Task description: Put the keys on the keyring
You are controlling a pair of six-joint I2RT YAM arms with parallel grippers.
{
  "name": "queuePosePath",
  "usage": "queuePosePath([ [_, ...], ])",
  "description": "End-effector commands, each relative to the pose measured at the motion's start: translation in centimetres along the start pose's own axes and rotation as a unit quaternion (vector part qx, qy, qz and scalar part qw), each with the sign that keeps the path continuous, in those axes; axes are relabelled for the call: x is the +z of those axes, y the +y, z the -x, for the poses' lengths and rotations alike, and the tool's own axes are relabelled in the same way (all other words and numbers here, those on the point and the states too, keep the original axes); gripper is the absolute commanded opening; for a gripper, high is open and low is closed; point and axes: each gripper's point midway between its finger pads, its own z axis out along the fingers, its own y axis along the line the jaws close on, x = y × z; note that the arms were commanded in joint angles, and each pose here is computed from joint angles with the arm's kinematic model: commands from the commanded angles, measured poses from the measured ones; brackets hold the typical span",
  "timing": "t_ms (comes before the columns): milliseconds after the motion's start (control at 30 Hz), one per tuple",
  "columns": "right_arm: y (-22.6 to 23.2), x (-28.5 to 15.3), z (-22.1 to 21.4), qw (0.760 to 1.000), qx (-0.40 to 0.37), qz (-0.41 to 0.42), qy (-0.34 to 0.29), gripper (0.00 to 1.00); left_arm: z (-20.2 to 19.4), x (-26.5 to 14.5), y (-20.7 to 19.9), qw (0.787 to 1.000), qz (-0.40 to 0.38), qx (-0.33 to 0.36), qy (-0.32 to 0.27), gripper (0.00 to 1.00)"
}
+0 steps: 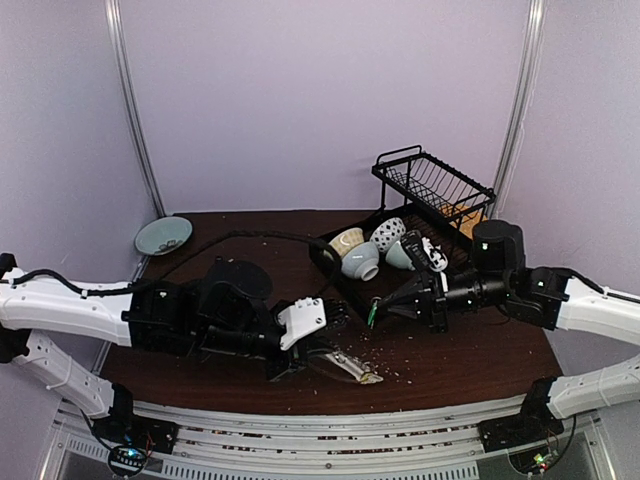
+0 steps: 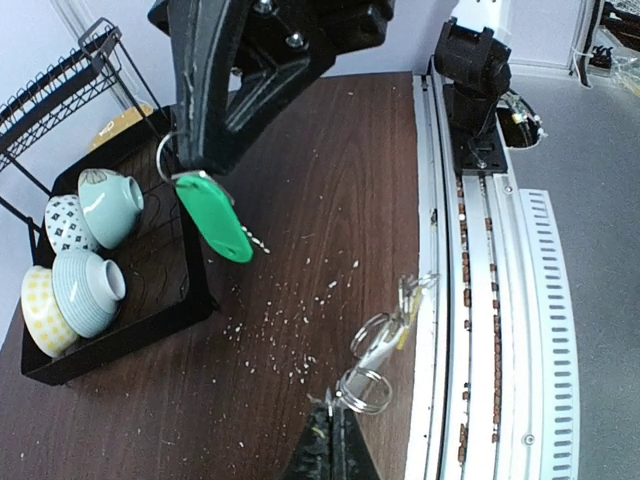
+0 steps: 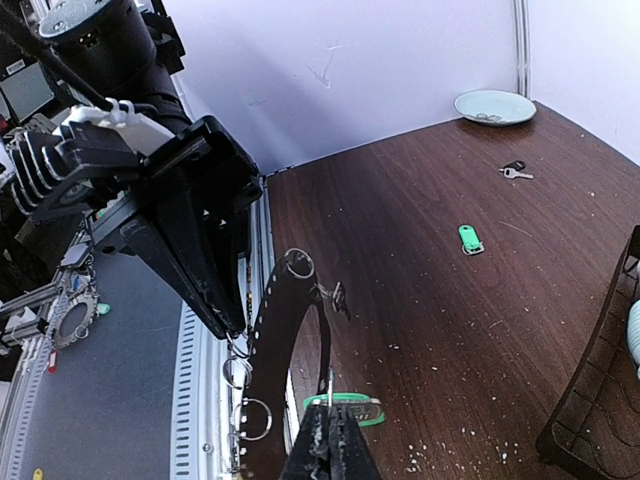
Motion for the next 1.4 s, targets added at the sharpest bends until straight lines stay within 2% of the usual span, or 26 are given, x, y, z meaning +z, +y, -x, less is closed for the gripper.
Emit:
queuePosePath([
  [0, 0.4, -0.5, 0.8, 0.998, -0.051, -0.03, -0.025, 0.0, 3.6, -0.7, -0.8, 0.997, -0.017, 0.052, -0.047, 0.0],
  [100, 1.4, -0.3, 0.6, 0.997, -0.072, -0.018, -0.018, 0.0, 4.6, -1.1, -0.8, 0.996, 0.003, 0.071, -0.052, 0.0],
  [200, 1.9, -0.7, 1.3, 0.996, -0.089, -0.021, -0.02, 0.0, 6.2, -1.6, -1.0, 0.99, 0.033, 0.123, -0.066, 0.0],
  [333, 1.9, -1.7, 2.8, 0.995, -0.097, -0.039, 0.001, 0.0, 7.5, -1.9, 0.5, 0.967, 0.127, 0.216, -0.054, 0.0],
  [500, 1.3, -4.1, 6.2, 0.99, -0.095, -0.101, 0.002, 0.0, 10.1, -3.6, 2.7, 0.945, 0.209, 0.239, -0.08, 0.0],
  [567, 2.2, -4.6, 7.1, 0.991, -0.1, -0.09, -0.01, 0.0, 10.3, -3.6, 3.3, 0.94, 0.231, 0.235, -0.083, 0.0],
  [700, 5.7, -5.0, 7.5, 0.995, -0.095, 0.0, -0.024, 0.0, 9.8, -3.0, 4.6, 0.932, 0.278, 0.22, -0.073, 0.0],
  [833, 4.1, -5.4, 8.3, 0.994, -0.081, -0.053, -0.054, 0.0, 11.0, -4.2, 4.8, 0.935, 0.287, 0.154, -0.142, 0.0],
  [933, 5.7, -5.4, 10.2, 0.994, -0.08, -0.01, -0.071, 0.0, 11.4, -4.6, 4.8, 0.938, 0.277, 0.111, -0.175, 0.0],
  [1067, 7.0, -3.5, 10.0, 0.996, -0.011, 0.068, -0.048, 0.0, 10.8, -3.9, 5.6, 0.934, 0.304, 0.085, -0.168, 0.0],
  [1200, 5.4, -2.2, 7.9, 0.996, 0.06, 0.048, -0.038, 0.0, 10.6, -2.9, 6.2, 0.93, 0.321, 0.058, -0.171, 0.0],
  [1300, 6.0, -2.5, 8.8, 0.993, 0.074, 0.067, -0.067, 0.0, 9.9, -2.1, 6.3, 0.928, 0.33, 0.05, -0.164, 0.0],
  [1367, 5.4, -2.4, 8.6, 0.994, 0.072, 0.05, -0.07, 0.0, 9.9, -2.3, 6.3, 0.927, 0.33, 0.046, -0.171, 0.0],
])
